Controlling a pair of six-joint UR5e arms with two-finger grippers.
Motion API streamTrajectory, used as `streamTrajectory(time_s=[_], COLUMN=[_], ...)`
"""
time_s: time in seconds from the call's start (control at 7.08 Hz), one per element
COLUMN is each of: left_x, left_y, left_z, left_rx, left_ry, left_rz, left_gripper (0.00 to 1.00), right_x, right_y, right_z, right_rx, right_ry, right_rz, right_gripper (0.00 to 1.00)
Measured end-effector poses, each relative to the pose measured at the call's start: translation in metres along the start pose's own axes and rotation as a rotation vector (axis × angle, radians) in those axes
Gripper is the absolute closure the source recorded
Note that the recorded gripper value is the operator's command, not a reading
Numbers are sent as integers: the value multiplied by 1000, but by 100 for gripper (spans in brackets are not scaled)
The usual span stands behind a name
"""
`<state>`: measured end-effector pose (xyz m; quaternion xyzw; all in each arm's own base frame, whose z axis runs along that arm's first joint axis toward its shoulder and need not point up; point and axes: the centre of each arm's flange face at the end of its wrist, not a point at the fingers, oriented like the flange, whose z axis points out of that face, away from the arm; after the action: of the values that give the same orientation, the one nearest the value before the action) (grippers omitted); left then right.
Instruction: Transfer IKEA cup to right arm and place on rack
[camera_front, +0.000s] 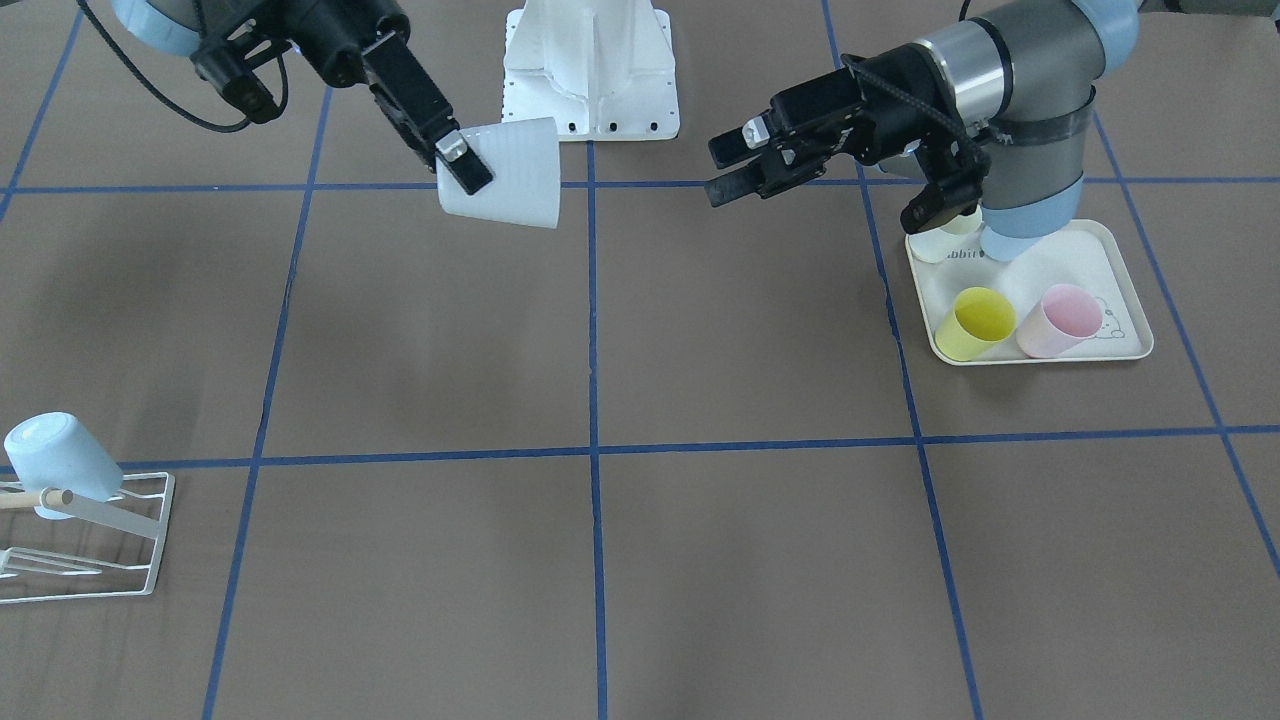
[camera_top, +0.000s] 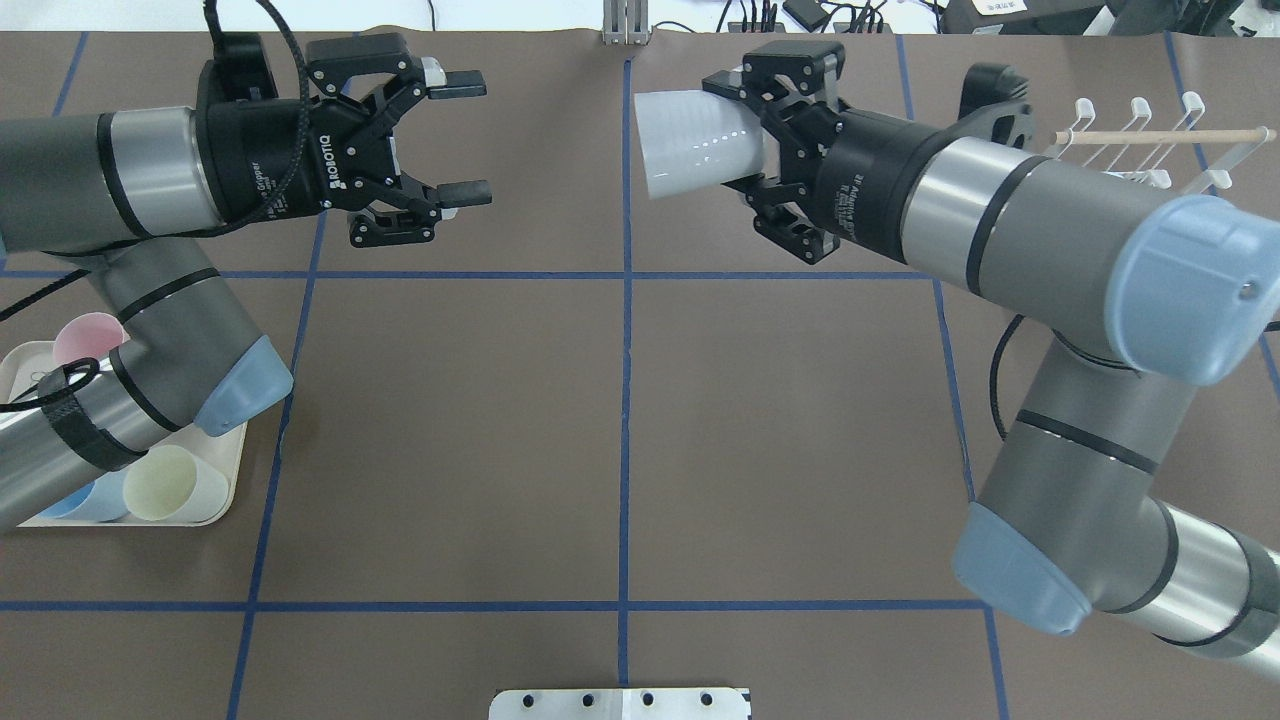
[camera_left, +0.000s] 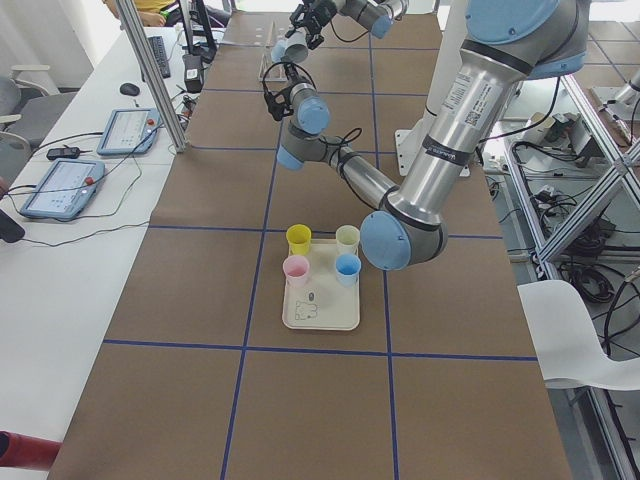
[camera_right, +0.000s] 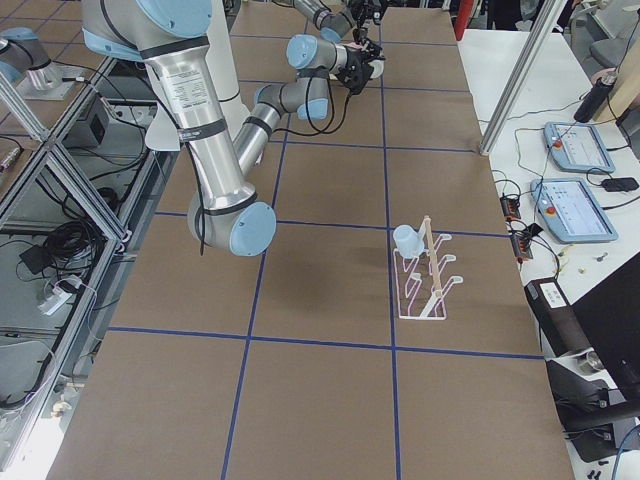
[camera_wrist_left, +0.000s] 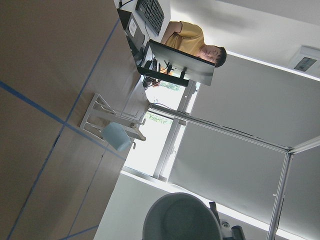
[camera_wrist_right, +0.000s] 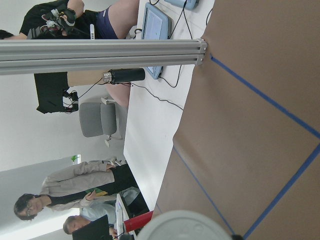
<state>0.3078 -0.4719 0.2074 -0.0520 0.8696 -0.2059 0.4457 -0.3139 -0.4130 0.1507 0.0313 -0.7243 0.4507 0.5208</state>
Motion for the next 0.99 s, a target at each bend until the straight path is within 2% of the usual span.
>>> streamTrajectory(time_s=[0.14, 0.42, 0.71, 0.99], left_x=[-2, -10, -23, -36], left_y=[-10, -28, -46, -65], left_z=[-13, -42, -75, -109], left_rx=[29, 83, 138, 188], left_ry=[-10, -36, -82, -182], left_rz=[49, 155, 291, 480], left_gripper=[2, 1, 1, 1], right_x=[13, 45, 63, 70], right_y=[-27, -84, -136, -196], right_z=[-8, -24, -45, -79], right_rx=[50, 145, 178, 184], right_ry=[30, 122, 229, 341], right_rz=[-101, -359, -577, -765], right_gripper=[100, 100, 100, 100])
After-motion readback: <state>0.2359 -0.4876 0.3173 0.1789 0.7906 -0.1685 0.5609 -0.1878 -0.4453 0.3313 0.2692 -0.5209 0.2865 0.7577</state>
